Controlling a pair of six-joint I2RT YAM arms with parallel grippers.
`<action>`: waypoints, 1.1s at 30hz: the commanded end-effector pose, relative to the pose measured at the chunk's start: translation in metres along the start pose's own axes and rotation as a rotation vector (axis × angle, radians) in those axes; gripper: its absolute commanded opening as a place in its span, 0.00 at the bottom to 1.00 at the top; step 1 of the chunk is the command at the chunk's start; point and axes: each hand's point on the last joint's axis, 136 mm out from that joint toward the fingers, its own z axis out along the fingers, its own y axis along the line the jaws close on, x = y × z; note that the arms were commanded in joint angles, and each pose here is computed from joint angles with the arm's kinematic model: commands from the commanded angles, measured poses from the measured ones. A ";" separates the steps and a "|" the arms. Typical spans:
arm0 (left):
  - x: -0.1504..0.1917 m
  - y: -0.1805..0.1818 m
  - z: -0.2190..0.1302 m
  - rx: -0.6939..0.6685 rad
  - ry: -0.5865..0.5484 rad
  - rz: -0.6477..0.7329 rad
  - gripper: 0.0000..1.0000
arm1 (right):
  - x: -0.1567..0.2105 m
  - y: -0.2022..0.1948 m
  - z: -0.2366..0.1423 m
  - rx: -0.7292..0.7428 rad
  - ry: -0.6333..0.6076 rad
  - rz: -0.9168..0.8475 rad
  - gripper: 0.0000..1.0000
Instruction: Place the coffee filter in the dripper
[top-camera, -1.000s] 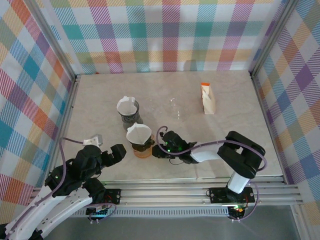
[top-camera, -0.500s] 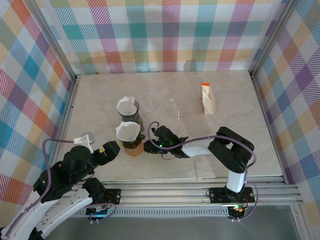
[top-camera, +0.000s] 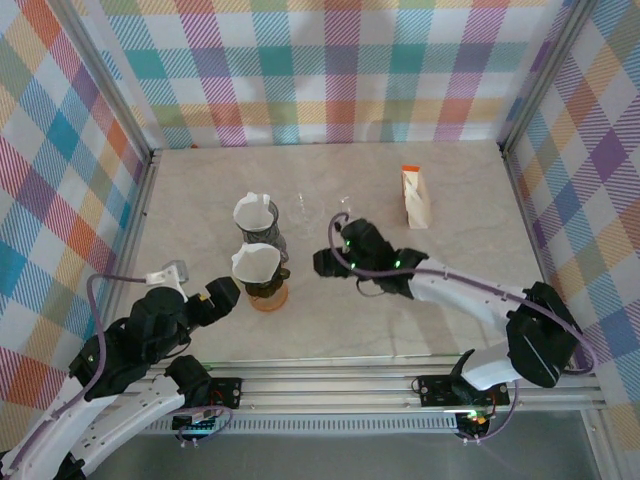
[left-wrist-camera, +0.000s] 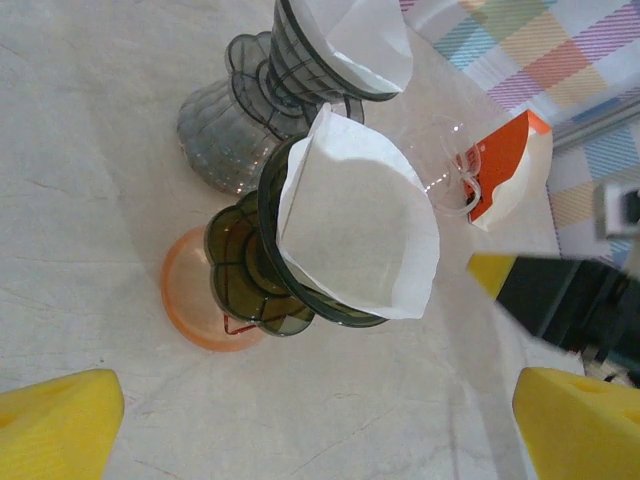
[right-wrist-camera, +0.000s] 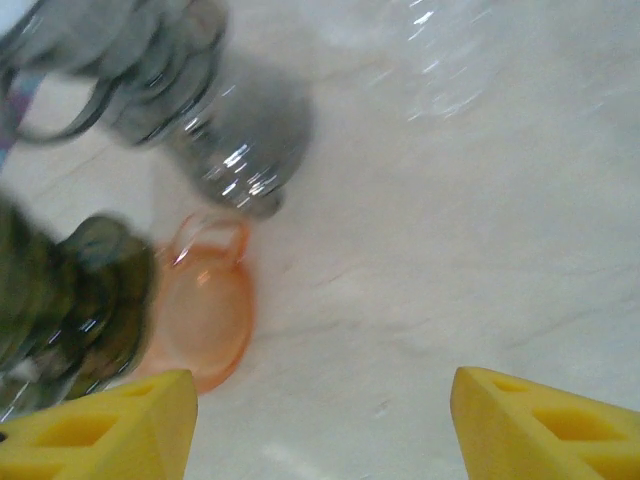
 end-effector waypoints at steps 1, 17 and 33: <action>-0.005 -0.006 0.003 0.003 -0.015 0.010 1.00 | -0.013 -0.039 0.002 0.155 0.066 -0.101 0.68; -0.001 0.001 0.013 -0.047 -0.003 0.039 1.00 | -0.058 -0.141 0.046 0.251 0.130 -0.100 0.69; 0.000 0.002 0.023 -0.073 -0.001 0.041 1.00 | -0.054 -0.135 0.073 0.137 0.162 -0.155 0.43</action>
